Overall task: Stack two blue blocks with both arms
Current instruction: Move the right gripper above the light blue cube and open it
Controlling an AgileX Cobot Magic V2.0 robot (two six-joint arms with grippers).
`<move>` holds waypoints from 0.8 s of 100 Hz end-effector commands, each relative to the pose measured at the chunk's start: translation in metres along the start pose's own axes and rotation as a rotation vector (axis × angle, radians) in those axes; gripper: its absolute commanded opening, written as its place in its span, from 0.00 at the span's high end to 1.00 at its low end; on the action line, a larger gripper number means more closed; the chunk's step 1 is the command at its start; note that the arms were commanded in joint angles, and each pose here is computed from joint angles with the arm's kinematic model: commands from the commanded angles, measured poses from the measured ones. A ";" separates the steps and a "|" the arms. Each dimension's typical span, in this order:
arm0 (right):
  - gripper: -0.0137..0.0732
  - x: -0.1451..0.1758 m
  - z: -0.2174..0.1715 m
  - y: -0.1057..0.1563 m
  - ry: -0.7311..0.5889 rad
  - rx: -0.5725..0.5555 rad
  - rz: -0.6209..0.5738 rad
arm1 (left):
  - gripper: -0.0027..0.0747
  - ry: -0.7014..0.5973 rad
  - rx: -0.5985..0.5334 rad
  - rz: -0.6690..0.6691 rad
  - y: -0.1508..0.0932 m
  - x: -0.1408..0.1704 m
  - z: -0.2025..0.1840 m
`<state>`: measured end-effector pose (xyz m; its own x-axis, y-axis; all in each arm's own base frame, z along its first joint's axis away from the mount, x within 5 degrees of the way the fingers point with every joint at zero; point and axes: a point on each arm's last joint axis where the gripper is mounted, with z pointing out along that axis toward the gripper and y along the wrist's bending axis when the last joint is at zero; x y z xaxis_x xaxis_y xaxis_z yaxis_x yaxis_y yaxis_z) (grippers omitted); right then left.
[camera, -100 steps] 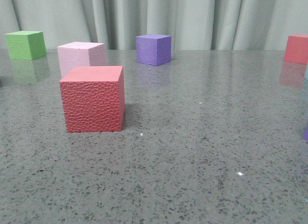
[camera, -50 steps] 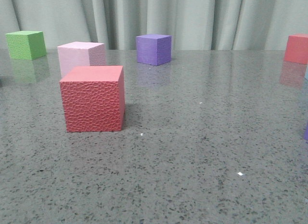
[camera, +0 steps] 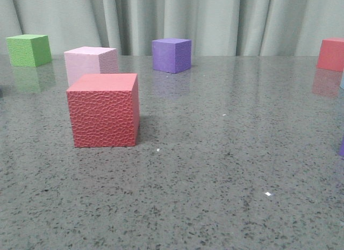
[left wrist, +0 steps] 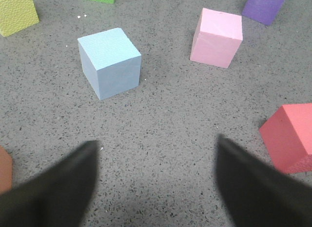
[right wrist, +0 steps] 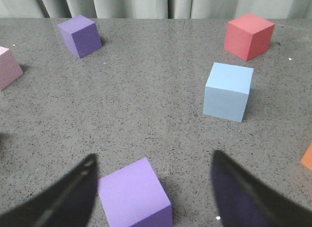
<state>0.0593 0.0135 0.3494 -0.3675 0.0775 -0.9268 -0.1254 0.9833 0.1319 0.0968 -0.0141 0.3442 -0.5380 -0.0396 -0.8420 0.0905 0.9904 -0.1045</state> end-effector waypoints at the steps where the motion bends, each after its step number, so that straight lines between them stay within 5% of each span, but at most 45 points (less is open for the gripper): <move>1: 0.16 -0.016 -0.003 0.001 -0.096 0.001 0.002 | 0.04 -0.086 0.013 0.004 -0.002 -0.014 -0.005; 45: 0.16 -0.028 0.000 0.000 -0.175 0.007 0.092 | 0.20 -0.086 0.006 0.011 -0.002 -0.014 -0.005; 80: 0.16 -0.078 0.041 -0.013 -0.051 0.164 0.114 | 0.30 -0.086 0.006 0.011 -0.002 -0.014 -0.005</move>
<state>0.1111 0.0059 0.3846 -0.3844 0.1974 -0.9018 0.0330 0.9792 0.2003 0.0969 -0.0134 0.3442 -0.5368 -0.0298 -0.8432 0.0889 0.9918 -0.0916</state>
